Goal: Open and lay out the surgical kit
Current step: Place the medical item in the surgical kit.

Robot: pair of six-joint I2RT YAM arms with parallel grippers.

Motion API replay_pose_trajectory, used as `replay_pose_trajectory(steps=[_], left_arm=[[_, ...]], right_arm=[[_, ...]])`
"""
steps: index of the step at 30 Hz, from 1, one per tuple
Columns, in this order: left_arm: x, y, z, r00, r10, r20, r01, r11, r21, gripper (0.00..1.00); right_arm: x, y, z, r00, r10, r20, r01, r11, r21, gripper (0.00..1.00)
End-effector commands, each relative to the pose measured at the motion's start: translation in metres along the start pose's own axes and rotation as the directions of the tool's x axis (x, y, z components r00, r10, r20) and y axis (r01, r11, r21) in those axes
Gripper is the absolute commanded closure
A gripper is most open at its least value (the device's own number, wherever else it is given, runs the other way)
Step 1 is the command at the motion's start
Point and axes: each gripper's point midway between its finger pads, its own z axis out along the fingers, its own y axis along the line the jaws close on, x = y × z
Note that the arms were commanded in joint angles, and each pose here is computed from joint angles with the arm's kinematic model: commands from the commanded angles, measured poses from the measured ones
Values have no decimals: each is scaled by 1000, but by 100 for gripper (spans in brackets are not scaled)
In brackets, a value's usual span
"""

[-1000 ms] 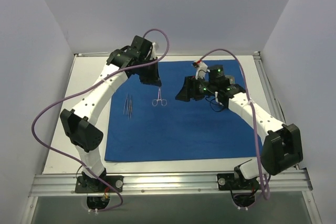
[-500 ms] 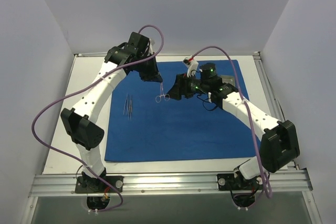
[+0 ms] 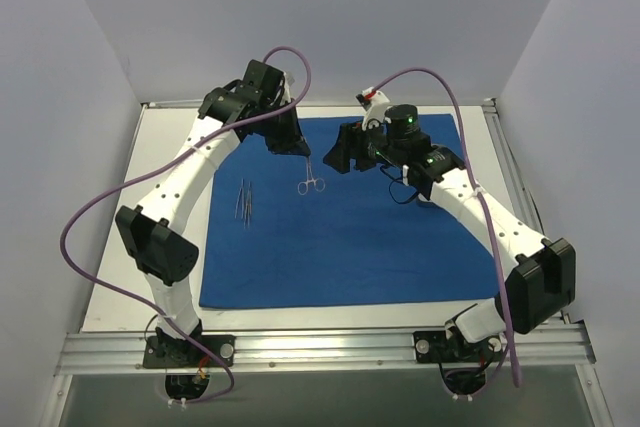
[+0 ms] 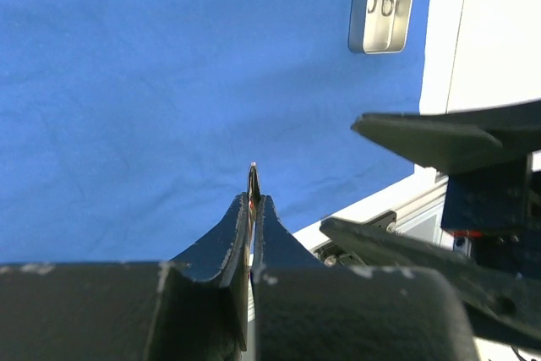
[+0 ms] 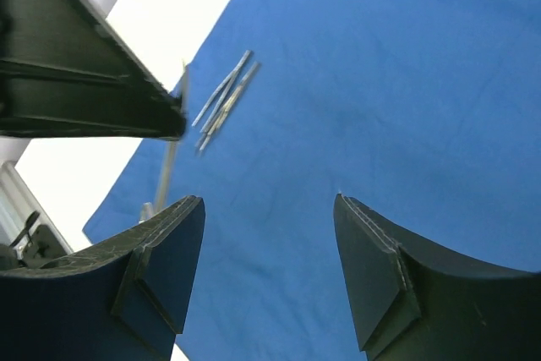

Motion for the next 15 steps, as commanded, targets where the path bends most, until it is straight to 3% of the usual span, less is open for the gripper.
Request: replay_pose_trajectory(steps=[1, 6, 15], left_arm=[[-15, -12, -6, 999, 17, 45, -18, 999, 38, 98], [-21, -15, -5, 999, 20, 50, -22, 999, 40, 98], [-27, -25, -10, 998, 23, 58, -27, 998, 65, 98]], right_arm=[[-19, 27, -11, 998, -31, 48, 35, 995, -97, 38], [-10, 48, -5, 999, -42, 22, 46, 978, -203, 40], [10, 49, 9, 998, -30, -47, 17, 970, -244, 46]])
